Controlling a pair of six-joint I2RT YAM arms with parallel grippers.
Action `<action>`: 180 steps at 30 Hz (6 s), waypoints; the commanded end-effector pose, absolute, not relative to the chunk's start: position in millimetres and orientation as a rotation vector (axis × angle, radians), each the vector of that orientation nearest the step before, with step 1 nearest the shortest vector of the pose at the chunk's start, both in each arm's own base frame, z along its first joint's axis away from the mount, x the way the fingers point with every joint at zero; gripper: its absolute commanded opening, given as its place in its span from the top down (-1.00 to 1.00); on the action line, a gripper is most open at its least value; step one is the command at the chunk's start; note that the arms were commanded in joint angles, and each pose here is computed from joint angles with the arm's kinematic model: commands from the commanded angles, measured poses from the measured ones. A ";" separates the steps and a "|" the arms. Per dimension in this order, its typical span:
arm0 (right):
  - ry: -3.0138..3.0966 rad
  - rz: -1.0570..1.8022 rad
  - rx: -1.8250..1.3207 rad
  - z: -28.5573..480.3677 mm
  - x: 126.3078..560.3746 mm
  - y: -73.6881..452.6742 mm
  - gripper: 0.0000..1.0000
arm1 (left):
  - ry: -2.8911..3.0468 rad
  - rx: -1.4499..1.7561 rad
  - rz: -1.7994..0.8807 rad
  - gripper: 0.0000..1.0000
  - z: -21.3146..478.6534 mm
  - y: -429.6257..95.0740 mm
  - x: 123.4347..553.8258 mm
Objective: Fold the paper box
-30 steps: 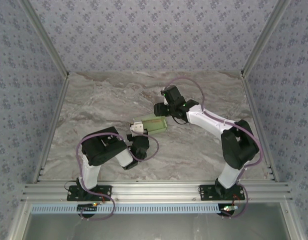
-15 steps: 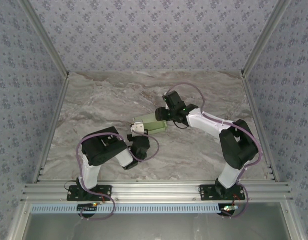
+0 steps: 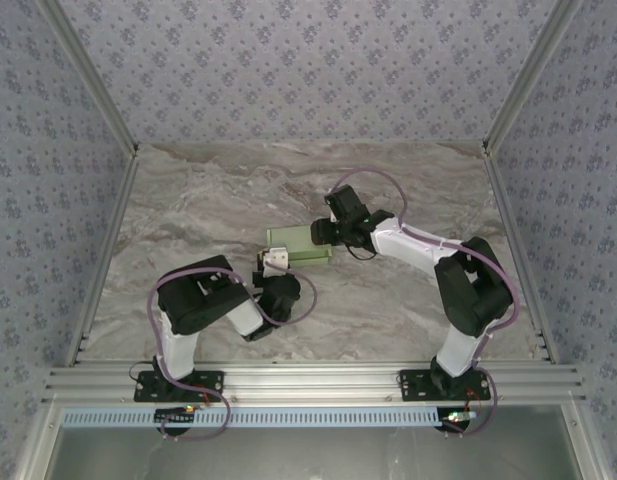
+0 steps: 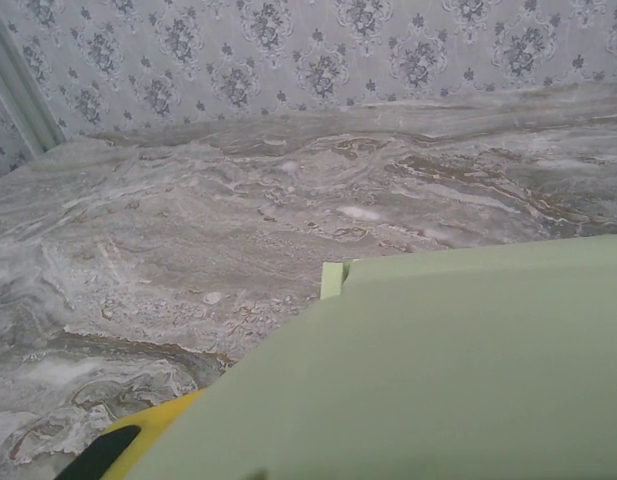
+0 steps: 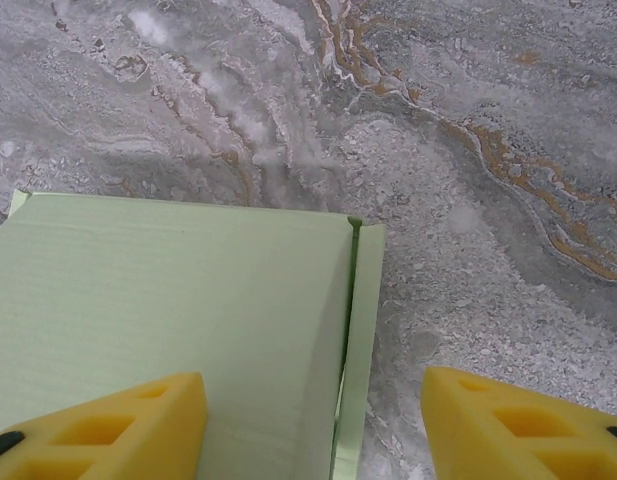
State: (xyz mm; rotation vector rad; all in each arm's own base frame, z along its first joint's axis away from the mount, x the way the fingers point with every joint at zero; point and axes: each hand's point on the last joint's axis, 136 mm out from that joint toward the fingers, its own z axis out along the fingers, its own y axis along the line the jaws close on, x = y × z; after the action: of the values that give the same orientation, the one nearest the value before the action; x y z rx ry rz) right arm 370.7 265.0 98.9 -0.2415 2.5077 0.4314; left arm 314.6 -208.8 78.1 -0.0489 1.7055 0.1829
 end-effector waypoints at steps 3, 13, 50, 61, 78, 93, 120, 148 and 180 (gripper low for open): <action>2.562 0.376 -0.254 81.9 364.2 261.5 -0.20 | 1.712 -0.072 0.138 0.44 87.9 -208.7 309.4; 2.566 0.366 -0.261 79.2 366.5 263.6 -0.20 | 1.774 -0.041 0.120 0.23 85.3 -205.2 291.7; 2.566 0.271 -0.306 72.4 380.4 259.7 -0.21 | 2.384 0.087 -0.370 -0.11 103.9 -196.4 338.7; 2.589 0.207 -0.334 50.2 381.5 252.5 -0.21 | 2.473 0.065 -0.313 -0.12 52.6 -193.1 335.5; 2.510 0.113 -0.500 59.9 383.5 259.3 -0.21 | 2.329 0.090 -0.373 -0.17 96.4 -208.5 347.3; 2.445 0.224 -0.488 110.4 392.3 267.8 -0.25 | 2.396 0.298 -0.494 -0.35 101.2 -224.9 385.2; 2.633 0.795 -0.418 79.9 272.2 247.6 -0.29 | 2.568 0.527 -0.829 -0.34 75.9 -259.9 377.5; 2.498 1.228 0.004 58.7 323.8 255.4 0.14 | 2.602 0.455 -0.870 -0.26 64.1 -253.0 368.5; 2.275 1.391 0.110 102.2 335.0 261.1 0.89 | 2.618 0.291 -1.138 0.45 42.1 -267.3 354.1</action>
State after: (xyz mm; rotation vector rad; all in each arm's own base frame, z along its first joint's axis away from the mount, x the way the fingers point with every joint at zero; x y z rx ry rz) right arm 334.3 252.4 74.0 0.1546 2.3694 1.3480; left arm 373.8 -253.4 54.0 0.2639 2.5768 -1.0262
